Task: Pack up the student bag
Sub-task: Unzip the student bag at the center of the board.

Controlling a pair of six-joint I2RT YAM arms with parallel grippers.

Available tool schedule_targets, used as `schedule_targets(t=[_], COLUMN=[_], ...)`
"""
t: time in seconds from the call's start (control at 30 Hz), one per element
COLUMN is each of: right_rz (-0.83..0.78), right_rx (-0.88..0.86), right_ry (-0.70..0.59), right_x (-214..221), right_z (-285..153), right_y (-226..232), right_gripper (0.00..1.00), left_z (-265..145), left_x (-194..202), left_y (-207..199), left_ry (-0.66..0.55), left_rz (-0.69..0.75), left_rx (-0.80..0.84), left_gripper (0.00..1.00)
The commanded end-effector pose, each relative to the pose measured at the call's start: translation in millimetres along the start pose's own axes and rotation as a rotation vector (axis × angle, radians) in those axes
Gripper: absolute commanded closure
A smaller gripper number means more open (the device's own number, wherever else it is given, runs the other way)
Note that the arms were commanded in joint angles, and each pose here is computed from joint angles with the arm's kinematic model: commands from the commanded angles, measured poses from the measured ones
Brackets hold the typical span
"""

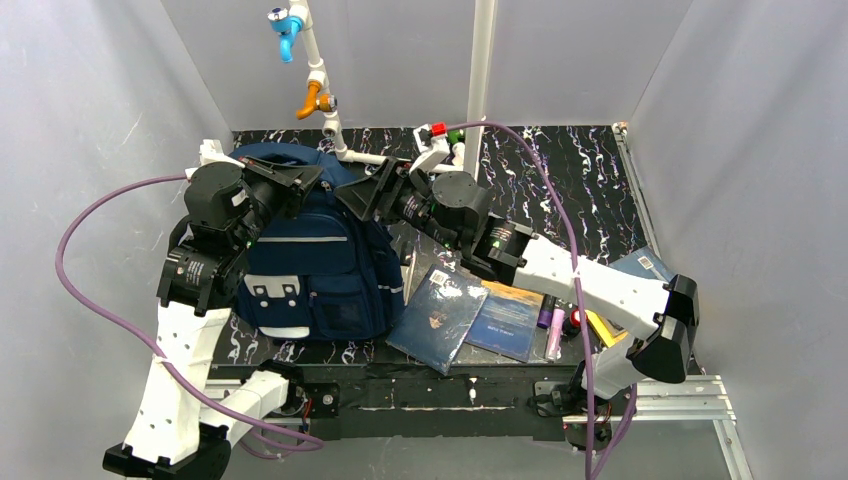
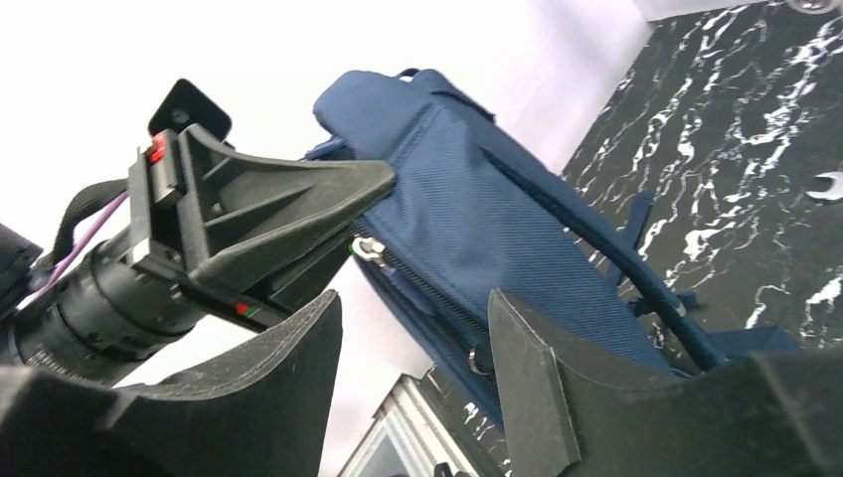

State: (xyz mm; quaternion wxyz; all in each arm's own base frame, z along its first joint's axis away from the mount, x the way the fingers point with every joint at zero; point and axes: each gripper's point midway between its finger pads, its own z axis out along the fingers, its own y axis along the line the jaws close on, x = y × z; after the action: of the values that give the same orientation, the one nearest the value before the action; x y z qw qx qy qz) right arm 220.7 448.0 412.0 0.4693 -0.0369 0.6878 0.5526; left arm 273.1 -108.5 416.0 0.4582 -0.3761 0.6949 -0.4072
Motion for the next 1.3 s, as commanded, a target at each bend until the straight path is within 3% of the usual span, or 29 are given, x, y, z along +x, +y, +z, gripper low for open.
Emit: schedule_targets(t=[0.0, 0.37, 0.47, 0.57, 1.27], right_rz=[0.007, -0.033, -0.064, -0.092, -0.248], right_rx=[-0.148, -0.179, -0.201, -0.193, -0.140], right_ry=[-0.020, 0.081, 0.083, 0.076, -0.010], right_x=[-13.4, 14.4, 17.2, 17.2, -2.5], right_z=[-3.5, -7.4, -0.5, 4.6, 29.0], right_y=[38.5, 36.3, 38.8, 36.0, 24.9], right_gripper=[0.37, 0.33, 0.42, 0.44, 0.32], left_z=[-14.2, -11.3, -12.6, -17.1, -23.9], left_x=[-8.5, -6.2, -6.5, -10.4, 2.0], left_y=[-26.7, -23.5, -23.0, -21.9, -28.0], left_ry=[-0.027, -0.018, -0.020, -0.041, 0.029], left_rz=[-0.007, -0.011, -0.004, 0.003, -0.032], left_rx=[0.103, 0.094, 0.091, 0.088, 0.125], left_gripper=[1.00, 1.00, 1.00, 1.00, 1.00])
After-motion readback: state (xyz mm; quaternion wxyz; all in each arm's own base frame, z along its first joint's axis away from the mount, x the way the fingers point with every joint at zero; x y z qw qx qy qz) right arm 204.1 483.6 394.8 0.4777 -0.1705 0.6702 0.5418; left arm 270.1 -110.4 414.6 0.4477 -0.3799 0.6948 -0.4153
